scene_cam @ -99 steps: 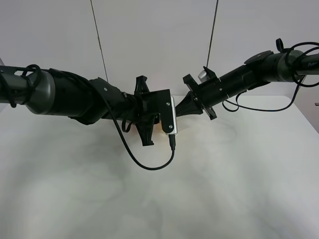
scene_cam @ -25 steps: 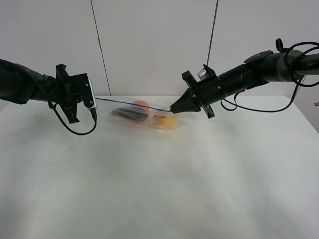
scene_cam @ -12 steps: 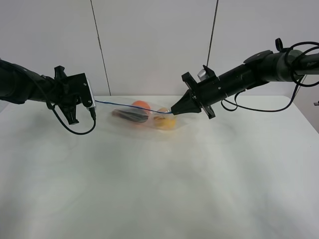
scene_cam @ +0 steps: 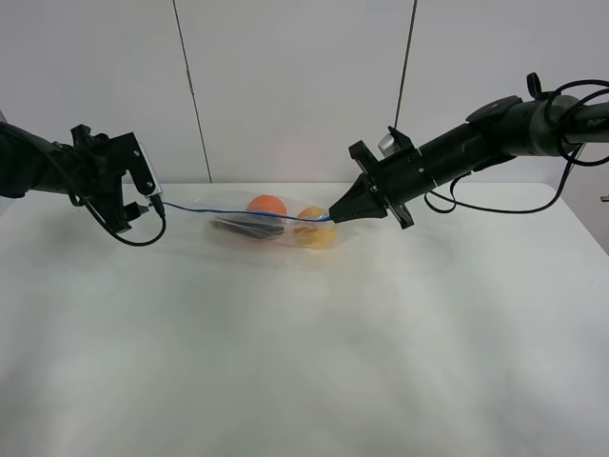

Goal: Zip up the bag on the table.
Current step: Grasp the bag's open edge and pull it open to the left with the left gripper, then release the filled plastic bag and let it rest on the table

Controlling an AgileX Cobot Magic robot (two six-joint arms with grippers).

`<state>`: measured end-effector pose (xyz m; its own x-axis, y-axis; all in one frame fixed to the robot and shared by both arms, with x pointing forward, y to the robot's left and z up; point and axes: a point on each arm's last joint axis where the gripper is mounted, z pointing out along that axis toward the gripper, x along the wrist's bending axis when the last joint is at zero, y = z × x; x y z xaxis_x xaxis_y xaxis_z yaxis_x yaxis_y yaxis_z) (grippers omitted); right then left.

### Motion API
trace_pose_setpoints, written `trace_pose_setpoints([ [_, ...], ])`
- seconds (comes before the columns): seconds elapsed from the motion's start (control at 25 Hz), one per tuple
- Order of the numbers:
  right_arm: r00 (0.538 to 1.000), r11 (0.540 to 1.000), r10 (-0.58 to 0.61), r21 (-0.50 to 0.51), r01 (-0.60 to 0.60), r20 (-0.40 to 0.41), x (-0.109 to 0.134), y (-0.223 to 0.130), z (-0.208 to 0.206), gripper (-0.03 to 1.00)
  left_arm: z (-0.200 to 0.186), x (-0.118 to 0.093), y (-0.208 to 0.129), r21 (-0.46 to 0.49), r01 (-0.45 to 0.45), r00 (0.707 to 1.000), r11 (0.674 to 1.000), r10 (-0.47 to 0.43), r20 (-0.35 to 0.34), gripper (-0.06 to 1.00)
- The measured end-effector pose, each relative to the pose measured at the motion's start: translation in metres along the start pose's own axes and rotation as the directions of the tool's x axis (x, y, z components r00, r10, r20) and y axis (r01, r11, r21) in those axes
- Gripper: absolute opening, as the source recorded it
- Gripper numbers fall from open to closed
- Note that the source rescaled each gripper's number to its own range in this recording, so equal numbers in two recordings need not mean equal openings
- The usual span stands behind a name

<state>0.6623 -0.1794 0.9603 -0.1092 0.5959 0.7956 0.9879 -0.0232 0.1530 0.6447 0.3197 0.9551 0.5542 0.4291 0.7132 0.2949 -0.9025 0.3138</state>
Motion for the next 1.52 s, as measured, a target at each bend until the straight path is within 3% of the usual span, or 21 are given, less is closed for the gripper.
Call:
trace_pose_setpoints([
  [0.2,1.000,1.000,0.000,0.000,0.000,0.001,0.000,0.000,0.000,0.00,0.000,0.008,-0.009,0.055,0.067,0.995,0.996,-0.063,-0.076,1.00],
  [0.28,1.000,1.000,0.000,0.000,0.000,0.001,0.000,0.000,0.000,0.00,-0.001,0.012,-0.012,0.076,0.180,0.977,0.981,-0.169,-0.128,1.00],
  [0.32,1.000,1.000,0.000,0.000,0.000,0.001,0.000,0.000,0.000,0.00,-0.002,0.014,-0.015,0.084,0.265,0.954,0.961,-0.248,-0.168,1.00],
  [0.4,1.000,1.000,0.000,0.000,0.000,0.001,0.000,0.000,0.000,0.00,-0.003,0.019,-0.020,0.083,0.445,0.874,0.892,-0.412,-0.259,1.00],
  [0.48,1.000,1.000,0.000,0.000,0.000,0.001,0.000,0.000,0.000,0.00,-0.005,0.023,-0.025,0.042,0.618,0.751,0.785,-0.573,-0.330,1.00],
  [0.6,1.000,1.000,0.000,0.000,0.000,0.001,0.000,0.000,0.000,0.00,-0.006,0.024,-0.028,-0.026,0.766,0.592,0.643,-0.720,-0.361,1.00],
  [0.72,1.000,1.000,0.000,0.002,0.000,0.000,0.000,0.000,0.000,0.00,-0.005,0.021,-0.025,-0.064,0.843,0.492,0.534,-0.814,-0.308,1.00],
  [0.92,1.000,1.000,0.000,0.003,0.000,-0.001,0.000,0.000,0.000,0.00,-0.001,0.016,-0.015,-0.048,0.917,0.390,0.396,-0.915,-0.106,1.00],
  [1.08,1.000,1.000,0.000,0.003,0.000,-0.001,0.000,0.000,0.000,0.00,-0.005,0.035,-0.015,-0.016,0.972,0.233,0.233,-0.966,0.108,1.00],
  [1.16,1.000,1.000,0.000,0.003,0.000,-0.001,0.000,0.000,0.000,0.00,-0.011,0.048,-0.017,0.015,0.985,0.167,0.174,-0.962,0.218,1.00],
  [1.24,1.000,1.000,0.000,0.003,0.000,-0.001,0.000,0.000,0.000,0.00,-0.019,0.057,-0.016,0.051,0.984,0.145,0.172,-0.930,0.338,1.00],
  [1.32,1.000,1.000,0.000,0.003,0.000,-0.001,0.000,0.000,0.000,0.00,-0.027,0.060,-0.010,0.091,0.973,0.150,0.211,-0.881,0.448,1.00],
  [1.4,1.000,1.000,0.000,0.003,0.000,-0.001,0.000,0.000,0.000,0.00,-0.034,0.055,-0.001,0.149,0.942,0.178,0.300,-0.825,0.536,1.00],
  [1.52,1.000,1.000,0.000,0.003,0.000,-0.001,0.000,0.000,0.000,0.00,-0.036,0.038,0.001,0.313,0.852,0.224,0.421,-0.831,0.509,1.00],
])
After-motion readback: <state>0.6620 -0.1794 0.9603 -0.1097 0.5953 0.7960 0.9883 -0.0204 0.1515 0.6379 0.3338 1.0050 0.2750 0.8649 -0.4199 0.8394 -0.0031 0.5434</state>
